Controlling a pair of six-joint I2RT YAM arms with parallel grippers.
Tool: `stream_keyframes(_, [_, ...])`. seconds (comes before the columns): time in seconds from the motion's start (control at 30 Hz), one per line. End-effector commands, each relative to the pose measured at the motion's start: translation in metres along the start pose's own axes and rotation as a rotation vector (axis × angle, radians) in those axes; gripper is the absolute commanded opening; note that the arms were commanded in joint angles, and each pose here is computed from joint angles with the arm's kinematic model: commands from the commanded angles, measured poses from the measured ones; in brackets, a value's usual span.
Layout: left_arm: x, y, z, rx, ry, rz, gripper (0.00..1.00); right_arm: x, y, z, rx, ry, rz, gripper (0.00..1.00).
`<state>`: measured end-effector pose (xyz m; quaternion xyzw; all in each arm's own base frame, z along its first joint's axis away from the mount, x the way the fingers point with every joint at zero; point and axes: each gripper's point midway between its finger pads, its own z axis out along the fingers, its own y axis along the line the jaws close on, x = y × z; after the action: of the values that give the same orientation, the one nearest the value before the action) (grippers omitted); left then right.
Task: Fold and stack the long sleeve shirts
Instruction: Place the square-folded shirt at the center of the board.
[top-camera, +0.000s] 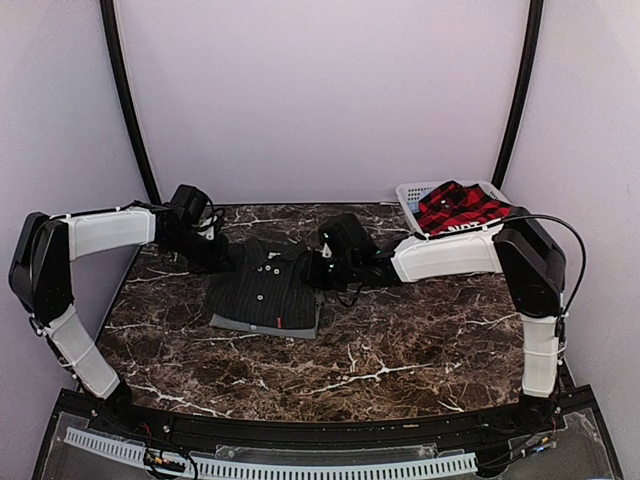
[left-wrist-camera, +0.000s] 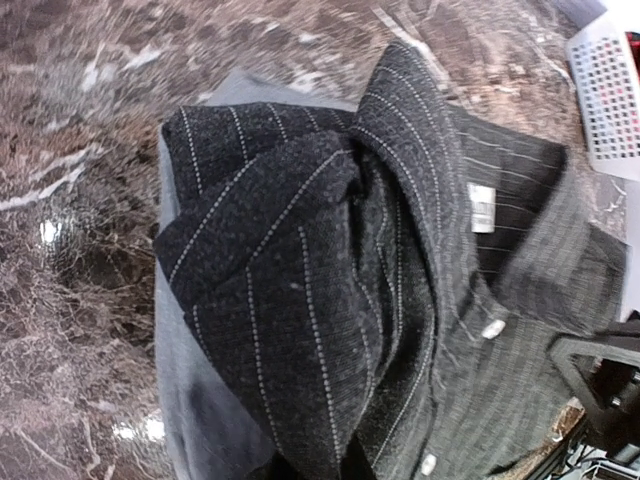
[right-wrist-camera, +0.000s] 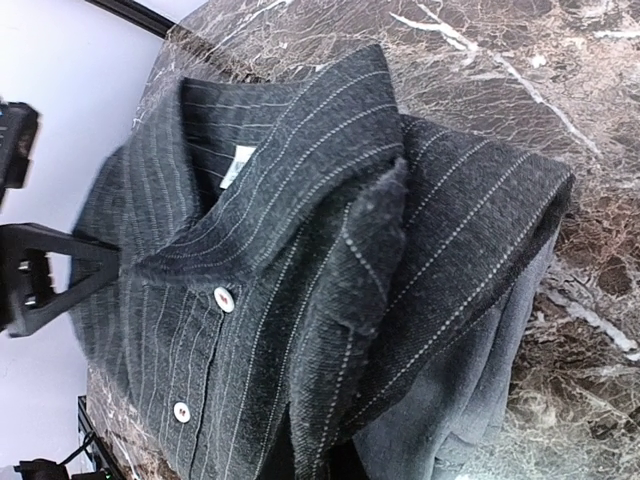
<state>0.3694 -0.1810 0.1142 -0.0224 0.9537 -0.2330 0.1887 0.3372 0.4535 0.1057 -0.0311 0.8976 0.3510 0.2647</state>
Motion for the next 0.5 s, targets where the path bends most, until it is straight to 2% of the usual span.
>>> stream_keyframes(0.0, [0.014,0.025,0.023,-0.029,0.054,-0.035,0.0,0.001,-0.015,0.011,-0.014,-0.002,0.009,0.0])
stream_keyframes(0.1, [0.021,0.035,0.036,-0.053,0.084,-0.055,0.04,0.003,-0.032,0.015,0.008,0.024,0.001,0.0])
stream_keyframes(0.2, [0.021,0.045,0.041,-0.094,0.078,-0.062,0.18,0.005,-0.043,0.014,0.034,0.037,-0.011,0.01])
stream_keyframes(0.33, [0.014,0.056,0.036,-0.165,0.042,-0.059,0.34,0.001,-0.053,0.004,0.069,0.036,-0.035,0.13])
stream_keyframes(0.47, [0.005,0.063,0.027,-0.209,0.01,-0.057,0.43,-0.001,-0.06,-0.009,0.119,0.05,-0.075,0.27])
